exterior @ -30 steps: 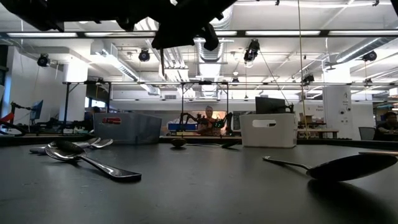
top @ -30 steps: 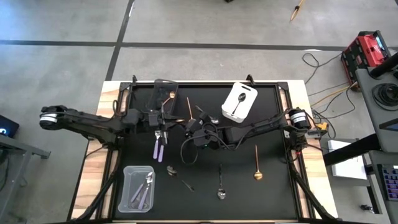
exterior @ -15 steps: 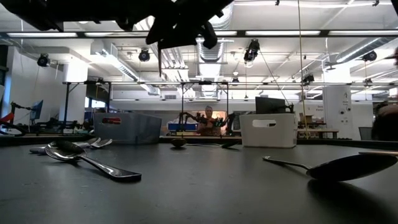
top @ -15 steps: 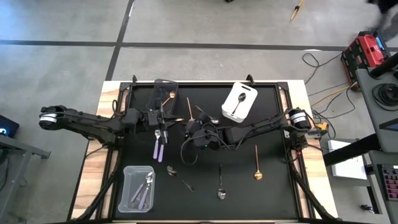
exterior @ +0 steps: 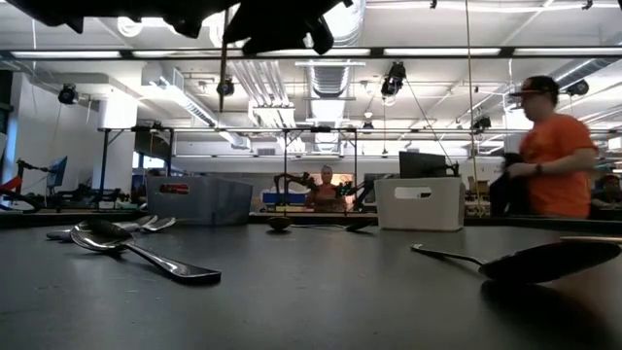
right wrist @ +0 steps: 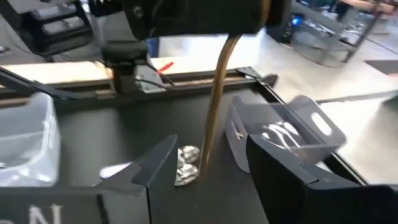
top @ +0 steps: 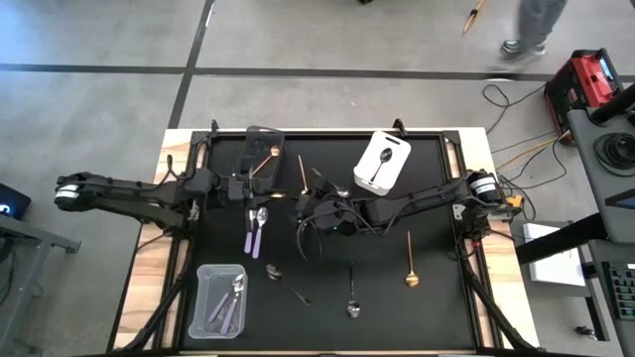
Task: Sort silverware by color (type)
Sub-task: Put the gold spoon into the black bin
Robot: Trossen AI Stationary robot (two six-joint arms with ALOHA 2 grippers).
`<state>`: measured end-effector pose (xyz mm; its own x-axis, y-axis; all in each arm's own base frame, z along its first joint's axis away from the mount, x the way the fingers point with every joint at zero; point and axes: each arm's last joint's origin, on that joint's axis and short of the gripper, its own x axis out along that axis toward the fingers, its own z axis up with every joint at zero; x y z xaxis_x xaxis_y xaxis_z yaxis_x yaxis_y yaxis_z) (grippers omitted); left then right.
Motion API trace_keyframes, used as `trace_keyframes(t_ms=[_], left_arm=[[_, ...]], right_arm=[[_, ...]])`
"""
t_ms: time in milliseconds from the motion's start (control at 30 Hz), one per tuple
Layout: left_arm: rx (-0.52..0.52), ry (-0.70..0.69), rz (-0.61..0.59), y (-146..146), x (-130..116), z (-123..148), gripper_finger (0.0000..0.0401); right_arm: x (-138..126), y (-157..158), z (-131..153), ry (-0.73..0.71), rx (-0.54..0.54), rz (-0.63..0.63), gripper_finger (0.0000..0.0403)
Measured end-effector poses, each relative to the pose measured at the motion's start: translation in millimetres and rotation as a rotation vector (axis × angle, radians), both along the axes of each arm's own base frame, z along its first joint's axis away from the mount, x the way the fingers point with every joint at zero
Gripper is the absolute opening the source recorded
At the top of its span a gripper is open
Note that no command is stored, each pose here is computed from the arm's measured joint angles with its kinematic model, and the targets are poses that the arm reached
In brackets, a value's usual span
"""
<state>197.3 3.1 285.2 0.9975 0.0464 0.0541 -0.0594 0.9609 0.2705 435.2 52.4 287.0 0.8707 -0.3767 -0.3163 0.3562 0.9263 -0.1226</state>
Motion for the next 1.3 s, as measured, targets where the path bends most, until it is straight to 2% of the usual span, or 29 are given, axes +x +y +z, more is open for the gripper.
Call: trace_keyframes(t_ms=[100,267,500,833,900,1067,1300], left_arm=[[-0.011,0.012,-0.054,-1,-4,7,0.0001],[-0.018,0.016,-0.057,-2,-5,7,0.0001],[-0.021,0.005,-0.057,-2,-4,8,0.0001],[-0.039,-0.012,-0.056,-2,-4,9,0.0006],[-0.071,-0.025,-0.059,-2,-4,10,0.0023],[-0.072,-0.029,-0.059,-2,-4,11,0.0094],[-0.024,-0.030,-0.041,-1,-16,15,0.0166]], right_arm=[[3,-5,2,-0.035,0.026,0.046,0.0174],[8,-11,7,-0.100,0.061,0.128,0.0163],[10,-16,9,-0.123,0.046,0.128,0.0136],[11,-18,10,-0.137,0.027,0.150,0.0021],[11,-18,11,-0.144,0.029,0.149,0.0017],[11,-18,10,-0.145,0.048,0.142,0.0015],[11,-21,10,-0.156,0.080,0.118,0.0014]])
